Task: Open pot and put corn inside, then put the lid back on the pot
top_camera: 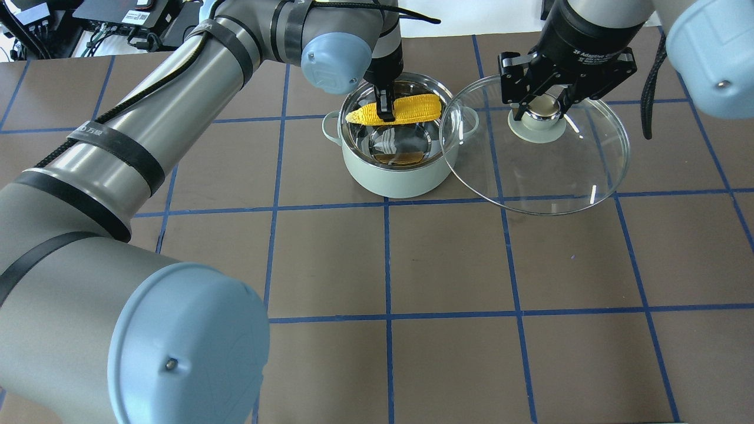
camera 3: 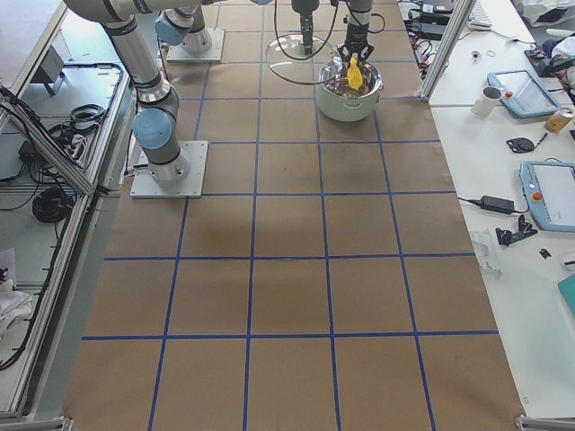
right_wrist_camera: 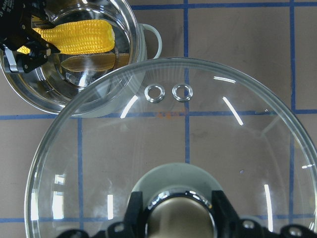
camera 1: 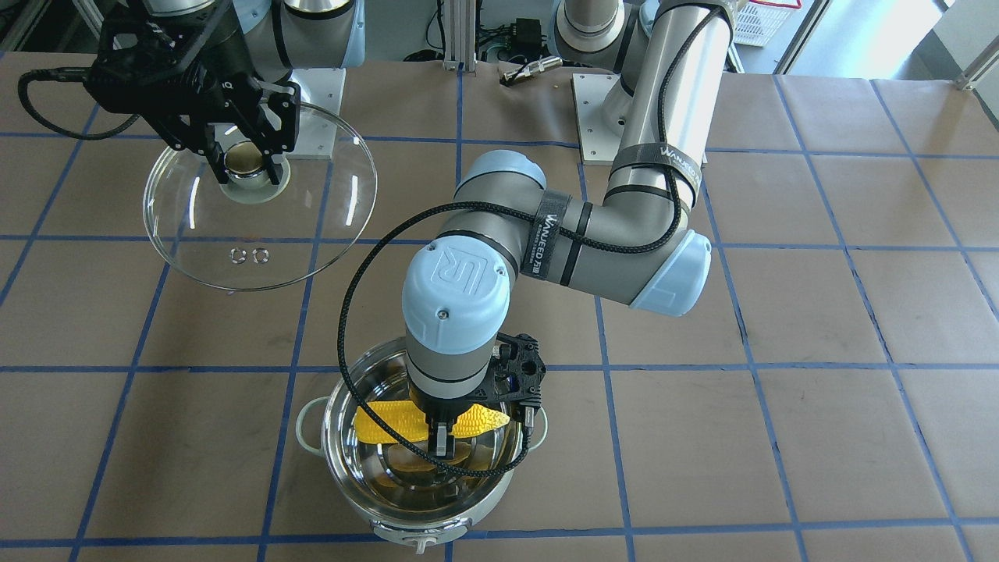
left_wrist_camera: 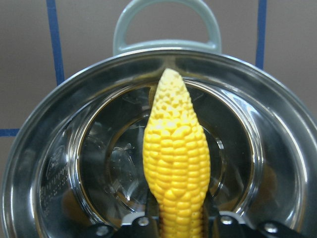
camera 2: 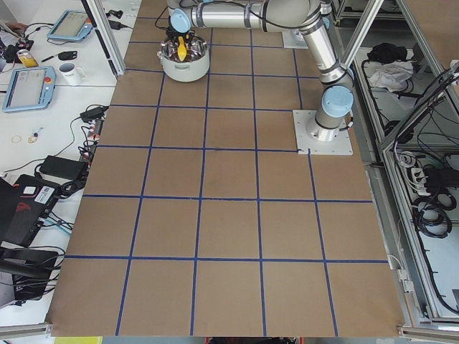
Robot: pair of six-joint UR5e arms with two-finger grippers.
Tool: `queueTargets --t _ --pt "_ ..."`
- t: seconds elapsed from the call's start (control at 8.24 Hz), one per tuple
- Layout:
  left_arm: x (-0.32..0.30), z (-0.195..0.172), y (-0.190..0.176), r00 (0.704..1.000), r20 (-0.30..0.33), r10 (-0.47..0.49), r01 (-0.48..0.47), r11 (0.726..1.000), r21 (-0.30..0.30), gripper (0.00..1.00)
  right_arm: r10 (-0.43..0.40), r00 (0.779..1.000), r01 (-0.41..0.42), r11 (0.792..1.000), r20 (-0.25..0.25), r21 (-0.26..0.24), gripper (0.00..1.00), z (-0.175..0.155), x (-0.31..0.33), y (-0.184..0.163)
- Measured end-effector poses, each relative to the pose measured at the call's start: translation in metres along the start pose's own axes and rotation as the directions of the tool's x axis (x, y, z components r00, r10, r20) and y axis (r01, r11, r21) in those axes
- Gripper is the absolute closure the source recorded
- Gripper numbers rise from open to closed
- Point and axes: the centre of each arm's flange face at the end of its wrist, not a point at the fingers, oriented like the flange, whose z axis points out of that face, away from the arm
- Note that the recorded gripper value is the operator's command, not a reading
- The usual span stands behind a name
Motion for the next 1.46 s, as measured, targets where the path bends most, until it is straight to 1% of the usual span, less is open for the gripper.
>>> queueTargets --t 0.12,0.24,0.61,0.73,0.85,1.09,1.34,1.46 --pt "-0.002 0.004 0.002 1.000 0.002 -0.002 0.002 1.000 0.000 0.13 0.000 1.000 0.000 1.000 0.000 0.000 0.87 0.000 0.000 0.000" --pt "-0.004 0.006 0.005 1.000 0.000 0.002 -0.002 1.000 -0.001 0.00 0.001 1.000 -0.001 1.000 0.000 -0.001 0.87 0.000 0.000 0.000" --pt "-0.006 0.004 0.009 1.000 -0.008 0.017 -0.017 1.000 -0.002 0.00 0.000 1.000 0.000 1.000 0.000 -0.001 0.87 0.000 0.000 0.000" --pt "-0.008 -0.006 0.009 0.999 -0.018 0.031 -0.031 1.000 0.000 0.00 0.000 1.000 0.000 1.000 0.000 0.000 0.87 0.000 0.000 0.000" --pt "-0.010 -0.017 0.007 0.997 -0.029 0.067 -0.066 0.998 0.007 0.00 0.000 1.000 0.000 1.000 0.000 0.000 0.87 0.000 0.000 0.000" --pt "-0.013 -0.054 -0.004 0.988 -0.065 0.142 -0.142 0.990 0.010 0.00 0.000 1.000 0.000 1.000 0.000 0.001 0.87 0.000 0.000 0.000" --pt "-0.019 -0.096 -0.017 0.965 -0.109 0.240 -0.240 0.971 0.012 0.00 0.007 1.000 -0.007 1.000 0.002 0.001 0.87 0.002 0.004 -0.005" --pt "-0.017 -0.116 -0.035 0.950 -0.130 0.286 -0.285 0.958 0.024 0.00 0.001 1.000 -0.001 1.000 0.001 0.015 0.89 0.003 0.006 -0.012"
